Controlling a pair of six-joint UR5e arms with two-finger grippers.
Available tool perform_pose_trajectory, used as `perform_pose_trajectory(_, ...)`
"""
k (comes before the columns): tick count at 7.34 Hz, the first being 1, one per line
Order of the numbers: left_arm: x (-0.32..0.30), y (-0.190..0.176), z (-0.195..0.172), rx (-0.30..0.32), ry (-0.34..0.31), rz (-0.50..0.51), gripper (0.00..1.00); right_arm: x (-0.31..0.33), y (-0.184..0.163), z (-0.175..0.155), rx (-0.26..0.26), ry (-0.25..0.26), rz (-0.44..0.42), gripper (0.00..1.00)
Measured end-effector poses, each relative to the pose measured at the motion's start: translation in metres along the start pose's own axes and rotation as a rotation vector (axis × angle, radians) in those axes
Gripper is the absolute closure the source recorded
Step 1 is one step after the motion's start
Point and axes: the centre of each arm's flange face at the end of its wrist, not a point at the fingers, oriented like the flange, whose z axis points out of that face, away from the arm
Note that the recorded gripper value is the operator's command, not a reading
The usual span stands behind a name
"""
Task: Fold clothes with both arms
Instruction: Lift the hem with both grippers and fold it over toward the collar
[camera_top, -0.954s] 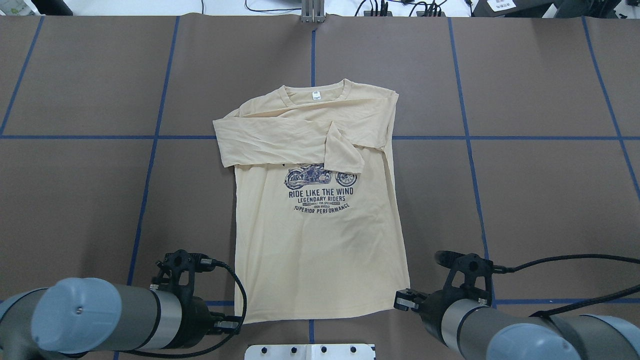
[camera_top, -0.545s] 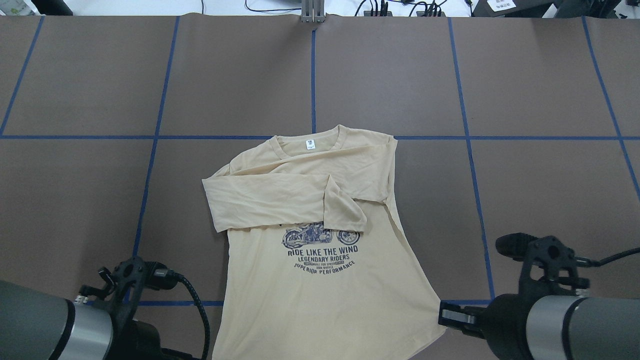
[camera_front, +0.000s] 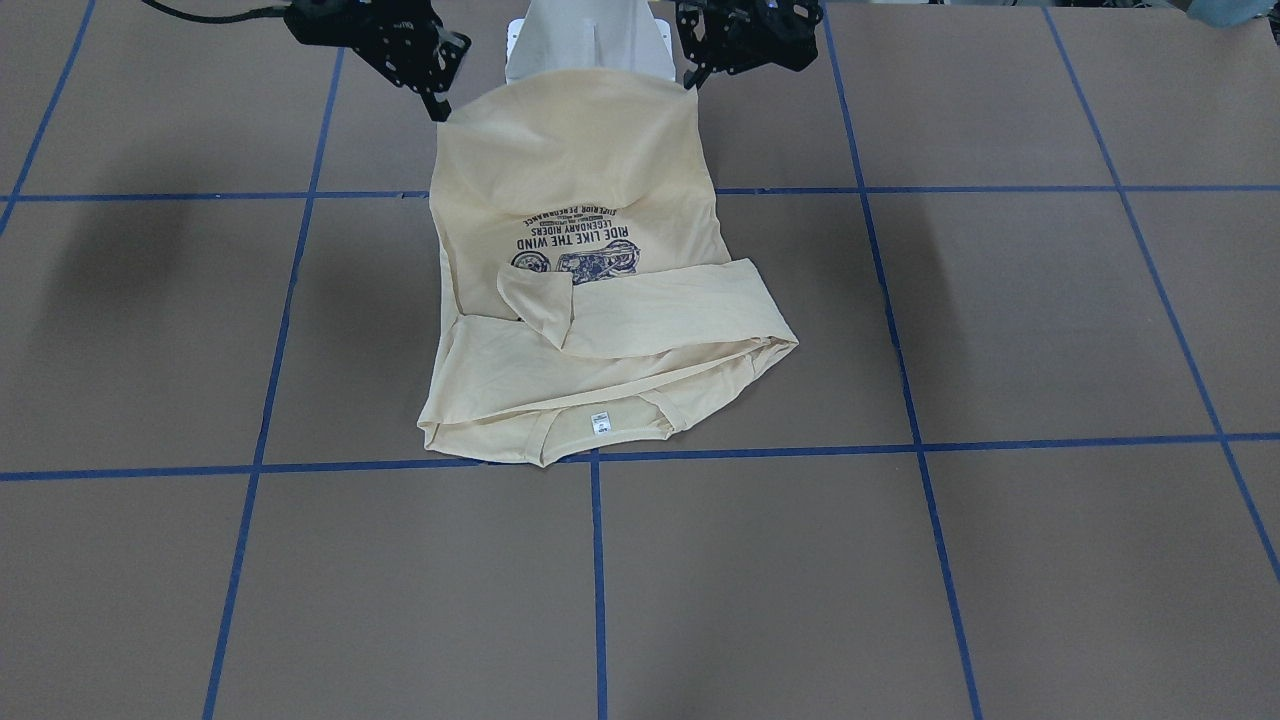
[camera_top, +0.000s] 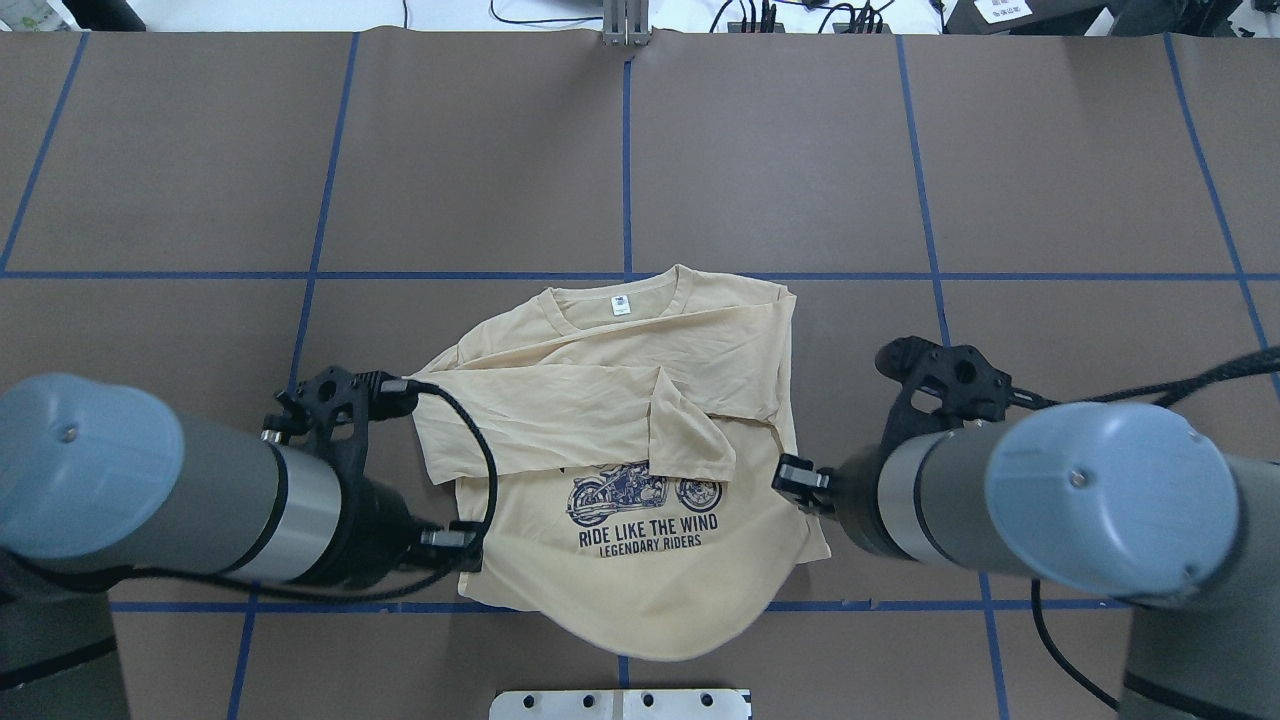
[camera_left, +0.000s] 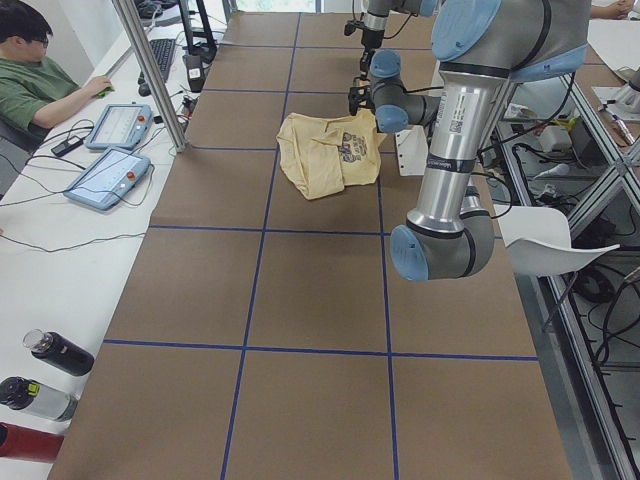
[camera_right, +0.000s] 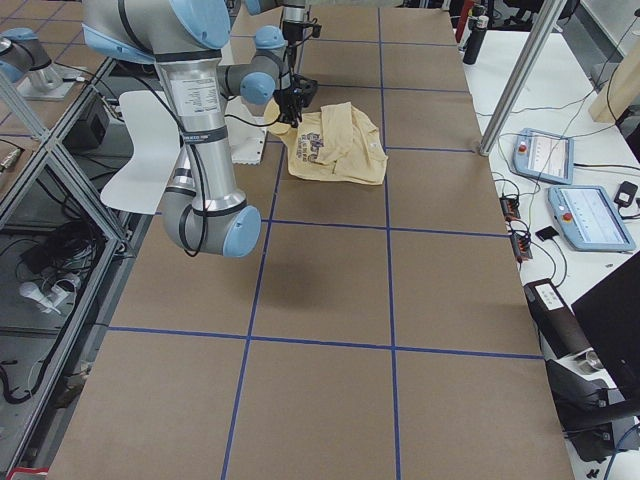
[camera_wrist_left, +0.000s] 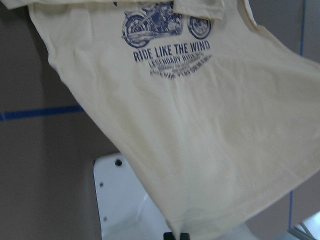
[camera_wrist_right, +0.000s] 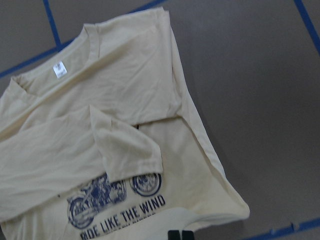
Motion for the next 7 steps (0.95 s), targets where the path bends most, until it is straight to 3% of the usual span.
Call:
perform_pose_trajectory(3,-0.024,-0.089,-0.023,0.18,-0.067,0.064,1.0,-0.014,-0.092,0.022,0.141,-0.022,-0.002,1.0)
perform_pose_trajectory(5,-0.03,-0.131,0.006,0.239,-0.141,0.05,1.0,-0.026,-0.136,0.072,0.186,-0.057,0.008,1.0)
perform_pose_trajectory(7,-0.045,-0.166,0.053,0.283,-0.191,0.039,1.0,-0.043,-0.17,0.117,0.212,-0.029,0.027,1.0)
